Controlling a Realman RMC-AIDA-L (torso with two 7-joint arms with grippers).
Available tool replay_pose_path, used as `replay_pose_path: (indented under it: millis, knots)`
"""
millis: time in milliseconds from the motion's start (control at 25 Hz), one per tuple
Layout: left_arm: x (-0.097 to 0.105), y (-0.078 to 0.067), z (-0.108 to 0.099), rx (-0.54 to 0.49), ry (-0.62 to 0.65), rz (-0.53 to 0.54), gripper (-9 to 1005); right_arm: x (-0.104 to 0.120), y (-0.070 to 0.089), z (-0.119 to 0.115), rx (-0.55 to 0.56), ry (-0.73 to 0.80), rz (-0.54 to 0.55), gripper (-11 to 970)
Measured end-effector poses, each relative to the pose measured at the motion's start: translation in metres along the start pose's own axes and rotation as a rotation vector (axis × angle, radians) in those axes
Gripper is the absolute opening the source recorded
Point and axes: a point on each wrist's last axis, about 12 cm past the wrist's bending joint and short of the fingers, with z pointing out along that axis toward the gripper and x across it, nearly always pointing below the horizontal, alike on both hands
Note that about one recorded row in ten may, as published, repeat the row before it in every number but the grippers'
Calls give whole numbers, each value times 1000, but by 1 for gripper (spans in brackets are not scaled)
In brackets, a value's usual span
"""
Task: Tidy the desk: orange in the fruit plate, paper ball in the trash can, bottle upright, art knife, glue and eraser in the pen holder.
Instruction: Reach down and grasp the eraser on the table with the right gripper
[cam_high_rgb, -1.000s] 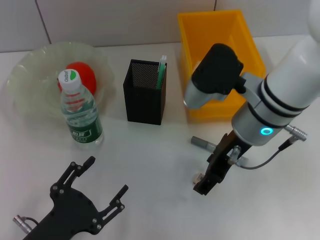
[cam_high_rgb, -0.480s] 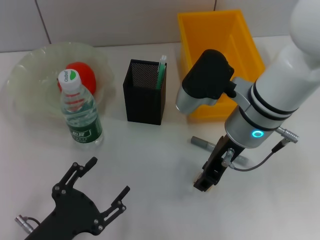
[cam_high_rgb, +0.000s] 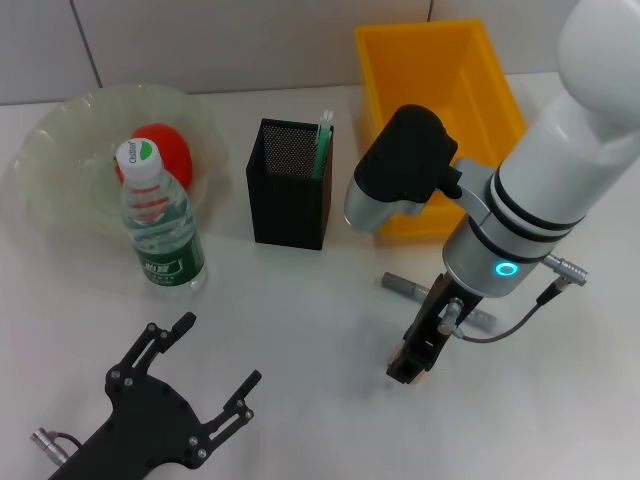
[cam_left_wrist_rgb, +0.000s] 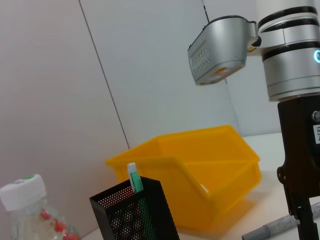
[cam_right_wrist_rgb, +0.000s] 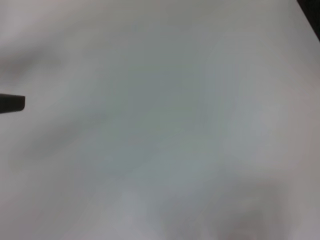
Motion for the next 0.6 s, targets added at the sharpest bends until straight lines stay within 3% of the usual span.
replay_pose_path:
  millis: [440,600]
  knots:
    - [0,0,0,1,0,0,833,2,-1,3,-3,15,2,380]
    - [0,0,0,1,0,1,834,2,-1,3,-3,16,3,309]
